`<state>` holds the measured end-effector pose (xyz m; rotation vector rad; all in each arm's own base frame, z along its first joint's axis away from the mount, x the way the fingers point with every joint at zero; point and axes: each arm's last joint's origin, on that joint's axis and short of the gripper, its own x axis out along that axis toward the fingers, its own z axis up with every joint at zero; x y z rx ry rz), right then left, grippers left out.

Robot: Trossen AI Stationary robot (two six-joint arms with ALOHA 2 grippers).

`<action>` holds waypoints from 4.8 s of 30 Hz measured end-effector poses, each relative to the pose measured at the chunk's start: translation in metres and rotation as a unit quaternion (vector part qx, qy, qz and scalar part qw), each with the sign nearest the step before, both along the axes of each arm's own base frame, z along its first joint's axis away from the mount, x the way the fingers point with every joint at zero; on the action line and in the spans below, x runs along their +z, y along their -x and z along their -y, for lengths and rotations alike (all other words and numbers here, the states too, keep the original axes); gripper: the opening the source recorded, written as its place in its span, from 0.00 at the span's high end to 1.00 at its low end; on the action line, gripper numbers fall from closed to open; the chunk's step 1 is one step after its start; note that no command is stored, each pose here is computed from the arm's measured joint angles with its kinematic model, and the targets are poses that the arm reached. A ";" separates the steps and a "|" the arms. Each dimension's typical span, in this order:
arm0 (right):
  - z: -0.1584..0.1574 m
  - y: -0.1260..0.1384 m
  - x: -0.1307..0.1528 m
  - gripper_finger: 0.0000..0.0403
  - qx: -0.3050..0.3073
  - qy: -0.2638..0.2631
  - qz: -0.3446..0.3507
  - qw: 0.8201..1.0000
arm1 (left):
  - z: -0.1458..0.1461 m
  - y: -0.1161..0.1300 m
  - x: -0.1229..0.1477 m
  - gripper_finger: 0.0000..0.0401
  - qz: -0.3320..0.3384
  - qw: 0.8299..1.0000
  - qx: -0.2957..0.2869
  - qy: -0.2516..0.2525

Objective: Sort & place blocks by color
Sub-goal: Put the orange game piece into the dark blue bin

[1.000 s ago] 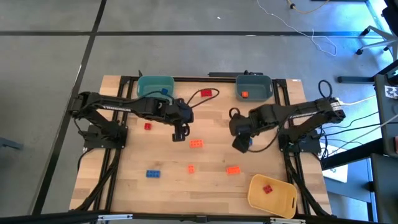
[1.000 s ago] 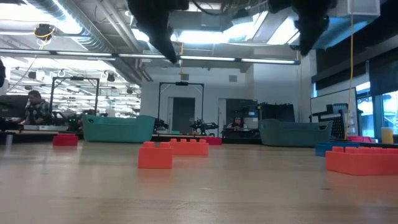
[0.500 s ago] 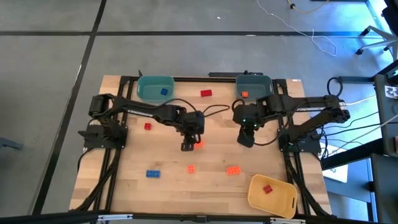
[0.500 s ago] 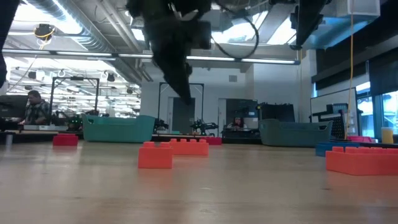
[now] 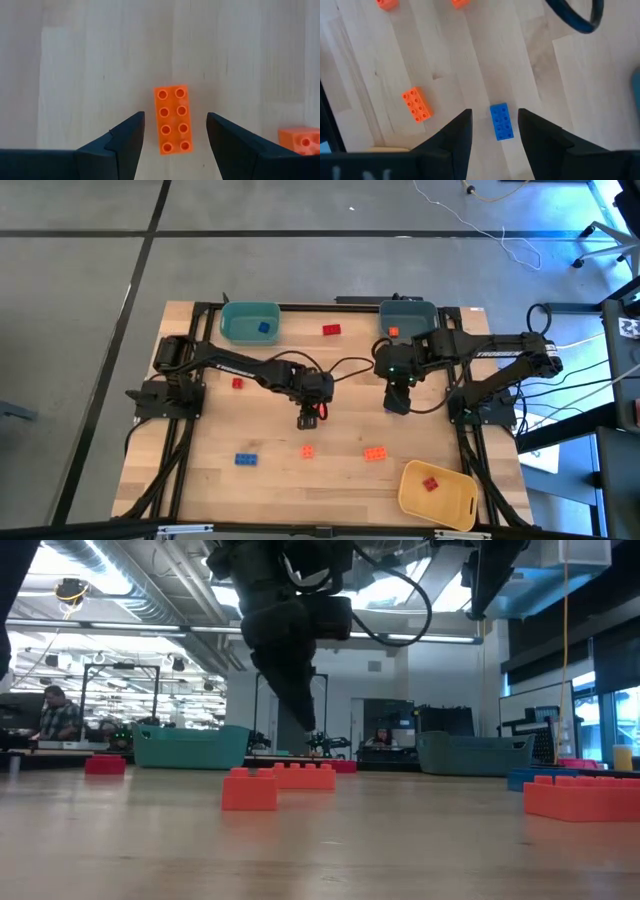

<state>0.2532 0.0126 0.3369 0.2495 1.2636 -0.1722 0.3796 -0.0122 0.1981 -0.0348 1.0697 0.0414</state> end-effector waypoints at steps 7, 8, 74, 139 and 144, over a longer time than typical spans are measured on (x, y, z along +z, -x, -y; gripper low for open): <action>0.000 0.000 0.000 0.60 0.002 0.001 0.000 1.000 | -0.001 -0.003 -0.013 0.48 -0.017 1.000 0.013 0.001; 0.000 0.000 0.000 0.60 0.002 0.001 0.000 1.000 | -0.001 -0.004 -0.016 0.48 -0.020 1.000 0.013 0.002; 0.000 0.000 0.000 0.60 0.058 0.018 0.000 0.998 | -0.021 -0.035 -0.025 0.68 -0.031 0.997 0.052 0.049; 0.002 -0.022 0.010 0.60 0.299 0.199 0.102 0.928 | -0.107 -0.062 0.109 0.68 0.198 0.941 -0.100 0.255; 0.002 -0.022 0.010 0.60 0.299 0.199 0.103 0.928 | -0.107 -0.063 0.108 0.68 0.197 0.941 -0.095 0.258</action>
